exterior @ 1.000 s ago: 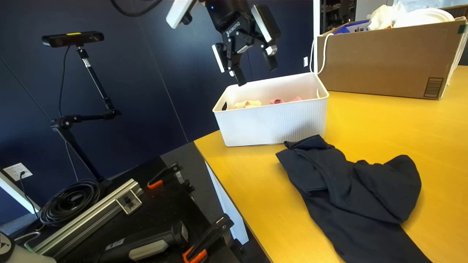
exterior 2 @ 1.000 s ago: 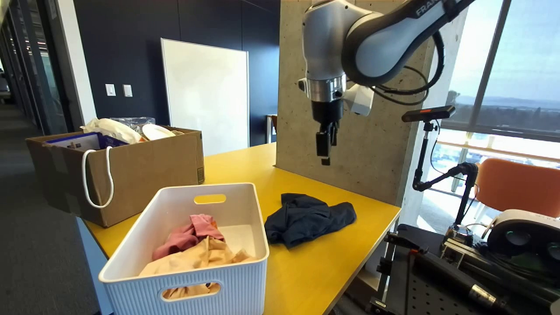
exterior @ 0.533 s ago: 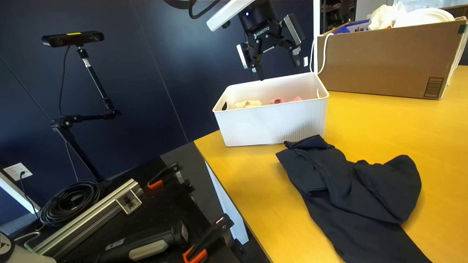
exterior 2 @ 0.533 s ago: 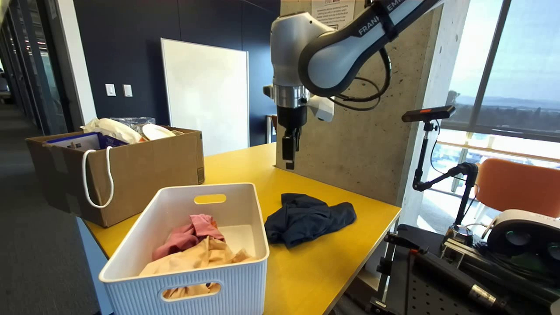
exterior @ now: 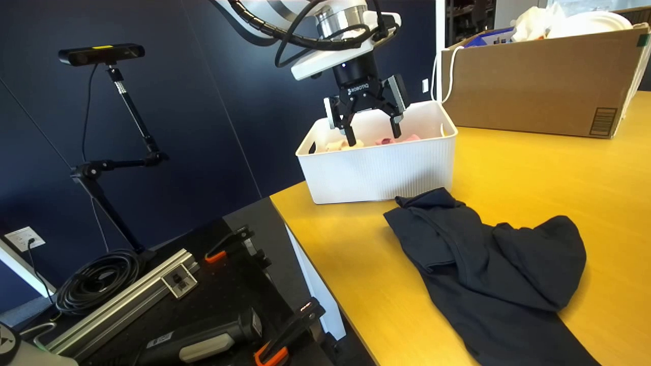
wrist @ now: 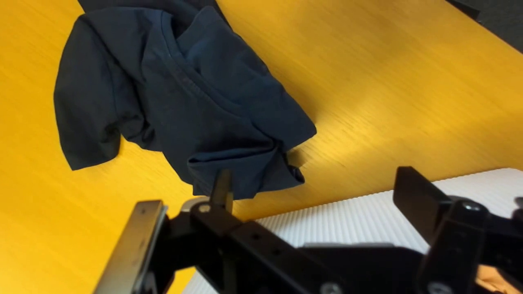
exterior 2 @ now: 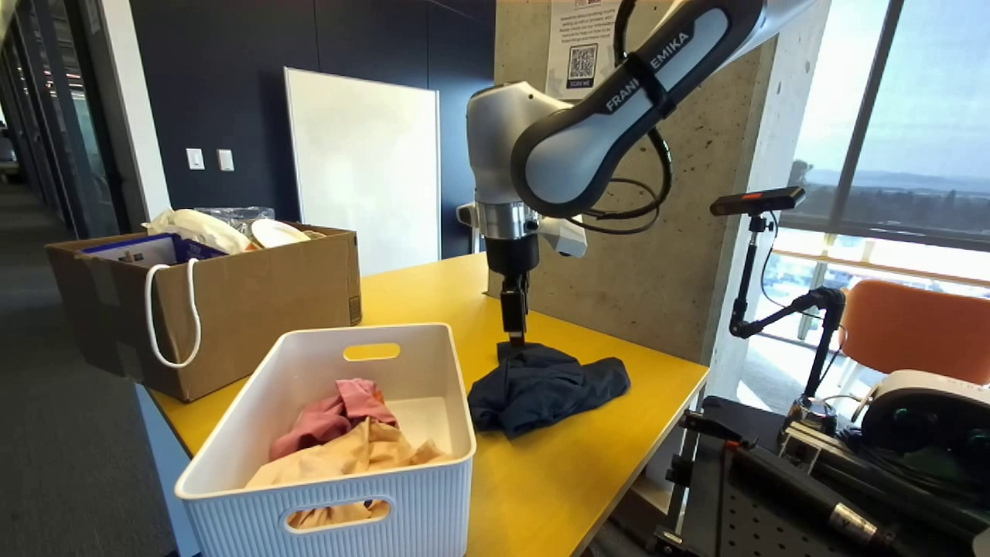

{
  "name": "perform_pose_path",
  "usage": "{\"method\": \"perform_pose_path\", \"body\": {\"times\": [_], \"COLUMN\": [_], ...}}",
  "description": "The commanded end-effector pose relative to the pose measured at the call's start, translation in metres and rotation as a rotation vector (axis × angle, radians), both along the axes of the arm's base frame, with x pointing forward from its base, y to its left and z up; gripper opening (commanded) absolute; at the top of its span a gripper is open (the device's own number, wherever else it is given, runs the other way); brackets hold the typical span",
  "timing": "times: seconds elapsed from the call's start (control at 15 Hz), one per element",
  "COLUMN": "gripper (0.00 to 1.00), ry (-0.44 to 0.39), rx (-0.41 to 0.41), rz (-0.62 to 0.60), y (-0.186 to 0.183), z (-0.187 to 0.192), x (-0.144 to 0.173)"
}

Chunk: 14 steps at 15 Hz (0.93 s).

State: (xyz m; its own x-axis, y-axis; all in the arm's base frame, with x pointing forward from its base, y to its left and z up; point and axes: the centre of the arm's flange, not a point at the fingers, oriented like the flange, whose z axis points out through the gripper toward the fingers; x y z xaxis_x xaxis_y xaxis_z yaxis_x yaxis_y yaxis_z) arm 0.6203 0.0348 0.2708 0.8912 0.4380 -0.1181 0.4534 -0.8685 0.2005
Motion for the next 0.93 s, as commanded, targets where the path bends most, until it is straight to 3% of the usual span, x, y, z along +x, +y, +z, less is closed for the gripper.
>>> {"method": "perform_pose_path", "body": {"times": [0.0, 0.27, 0.6, 0.87], "gripper": [1.0, 1.0, 1.0, 1.0], "ry": [-0.001, -0.002, 0.059, 0.072], "rx": [0.0, 0.0, 0.028, 0.072], "rz": [0.0, 0.0, 0.081, 0.191], "y": [0.0, 0.0, -0.013, -0.021], "z": [0.0, 0.001, 0.025, -0.004], "x": [0.0, 0.001, -0.009, 0.012]}}
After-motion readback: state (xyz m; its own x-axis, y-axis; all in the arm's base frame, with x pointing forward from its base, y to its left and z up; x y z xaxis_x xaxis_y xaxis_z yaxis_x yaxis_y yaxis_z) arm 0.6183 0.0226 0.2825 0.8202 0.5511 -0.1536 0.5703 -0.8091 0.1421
